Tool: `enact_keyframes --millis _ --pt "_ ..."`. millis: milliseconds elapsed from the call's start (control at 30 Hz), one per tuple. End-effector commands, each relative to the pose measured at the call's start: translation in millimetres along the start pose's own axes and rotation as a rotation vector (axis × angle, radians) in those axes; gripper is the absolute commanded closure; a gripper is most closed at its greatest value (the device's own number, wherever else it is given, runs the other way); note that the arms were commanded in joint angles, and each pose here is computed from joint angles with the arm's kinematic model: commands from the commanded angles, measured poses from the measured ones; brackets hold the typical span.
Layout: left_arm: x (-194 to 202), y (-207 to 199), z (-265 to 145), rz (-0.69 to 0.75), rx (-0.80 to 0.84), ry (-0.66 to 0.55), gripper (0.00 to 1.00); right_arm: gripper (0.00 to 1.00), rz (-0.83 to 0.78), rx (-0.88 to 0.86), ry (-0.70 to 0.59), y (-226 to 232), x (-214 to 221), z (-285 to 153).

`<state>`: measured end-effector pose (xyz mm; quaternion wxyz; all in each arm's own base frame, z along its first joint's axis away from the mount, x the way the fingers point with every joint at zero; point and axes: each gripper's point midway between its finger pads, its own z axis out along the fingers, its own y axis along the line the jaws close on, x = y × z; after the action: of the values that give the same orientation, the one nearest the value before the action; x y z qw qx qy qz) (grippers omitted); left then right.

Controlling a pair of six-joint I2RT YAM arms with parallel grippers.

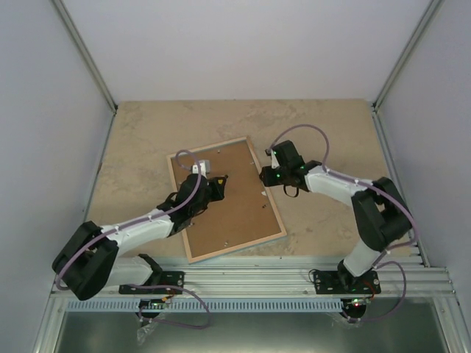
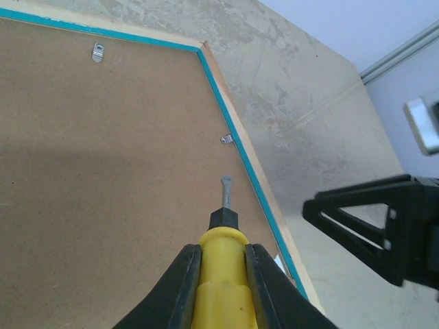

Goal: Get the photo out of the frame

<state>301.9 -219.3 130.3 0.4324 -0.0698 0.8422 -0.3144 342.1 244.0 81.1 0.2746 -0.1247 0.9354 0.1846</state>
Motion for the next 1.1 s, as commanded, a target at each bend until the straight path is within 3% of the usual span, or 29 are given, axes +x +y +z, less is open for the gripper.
enact_keyframes --millis 0,267,1067 --pt "-8 -11 8 0.036 0.035 0.003 1.00 0.62 -0.052 0.001 0.043 -5 -5 27" --pt "-9 -20 34 0.076 0.036 0.035 1.00 0.64 -0.054 -0.022 0.066 -6 -10 57" --pt "10 -21 94 0.100 0.021 0.120 1.00 0.91 -0.020 -0.034 0.101 -15 16 71"
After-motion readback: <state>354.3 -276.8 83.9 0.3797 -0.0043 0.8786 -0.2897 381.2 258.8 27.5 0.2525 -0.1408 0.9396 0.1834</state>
